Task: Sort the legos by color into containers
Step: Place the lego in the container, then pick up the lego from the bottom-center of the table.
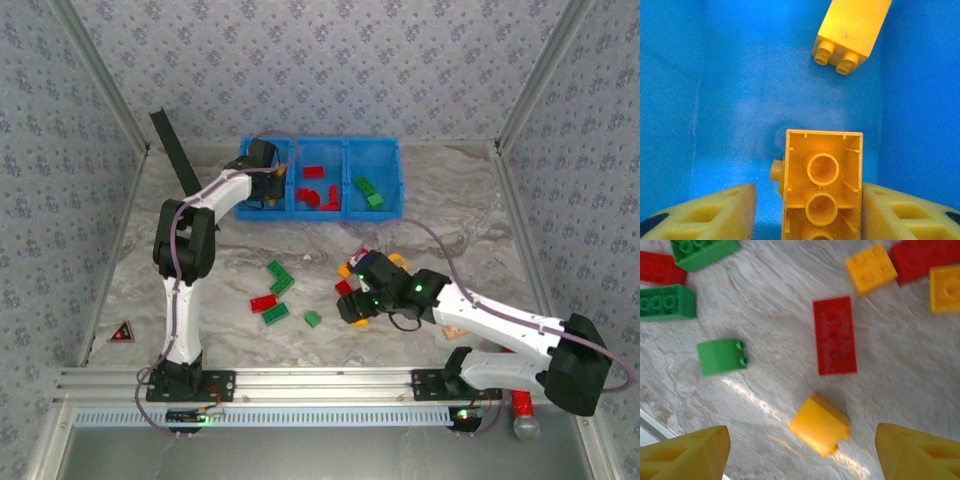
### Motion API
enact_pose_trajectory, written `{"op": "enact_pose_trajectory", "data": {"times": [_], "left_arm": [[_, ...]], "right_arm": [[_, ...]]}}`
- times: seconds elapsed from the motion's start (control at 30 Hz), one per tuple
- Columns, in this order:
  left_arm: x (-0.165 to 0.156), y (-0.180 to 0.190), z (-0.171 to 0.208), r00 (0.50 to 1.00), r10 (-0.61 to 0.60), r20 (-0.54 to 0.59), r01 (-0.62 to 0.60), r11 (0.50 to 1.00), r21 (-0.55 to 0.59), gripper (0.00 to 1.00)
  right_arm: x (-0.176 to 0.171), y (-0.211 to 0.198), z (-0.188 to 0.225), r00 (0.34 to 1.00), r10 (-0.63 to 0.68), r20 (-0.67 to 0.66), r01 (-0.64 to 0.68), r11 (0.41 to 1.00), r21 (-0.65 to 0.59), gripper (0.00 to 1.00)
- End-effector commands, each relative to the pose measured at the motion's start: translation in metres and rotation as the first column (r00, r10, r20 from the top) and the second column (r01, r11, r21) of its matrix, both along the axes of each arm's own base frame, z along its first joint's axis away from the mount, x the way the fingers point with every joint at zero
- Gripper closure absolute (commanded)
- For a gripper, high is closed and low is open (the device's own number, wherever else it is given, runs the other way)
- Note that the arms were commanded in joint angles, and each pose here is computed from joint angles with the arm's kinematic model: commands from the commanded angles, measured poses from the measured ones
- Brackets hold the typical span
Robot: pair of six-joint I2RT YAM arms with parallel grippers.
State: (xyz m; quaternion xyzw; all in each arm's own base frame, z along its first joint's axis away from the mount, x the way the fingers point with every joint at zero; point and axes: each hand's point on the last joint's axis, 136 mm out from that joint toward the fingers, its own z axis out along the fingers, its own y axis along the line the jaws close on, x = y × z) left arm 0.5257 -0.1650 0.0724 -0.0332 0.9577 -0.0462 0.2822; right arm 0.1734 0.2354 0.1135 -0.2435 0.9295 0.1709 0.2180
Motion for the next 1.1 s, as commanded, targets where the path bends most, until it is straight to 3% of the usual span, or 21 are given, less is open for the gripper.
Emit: {"op": "enact_pose_trajectory", "data": {"times": [0.0,0.23,0.53,1.07], "left_arm": [[0.006,-0.002,0.031,0.999,-0.013,0.047,0.015,0.999,-0.032,0.43],[0.016,-0.021,0.082,0.986,-0.084,0.141,0.111,0.975,-0.193,0.39],[0.010,-0.017,0.123,0.976,-0.114,0.187,0.154,0.964,-0.217,0.33],[-0.037,-0.011,0.229,0.917,-0.114,0.381,0.231,0.933,-0.277,0.31]], "right_arm": [[0.007,0.036,0.017,0.989,0.122,0.085,-0.126,0.991,0.037,0.22],[-0.005,0.079,-0.007,0.960,0.274,0.053,-0.271,0.961,-0.052,0.22],[-0.020,0.117,-0.031,0.918,0.396,0.028,-0.389,0.911,-0.141,0.21],[-0.006,0.099,-0.075,0.935,0.354,-0.013,-0.334,0.868,-0.368,0.25]]}}
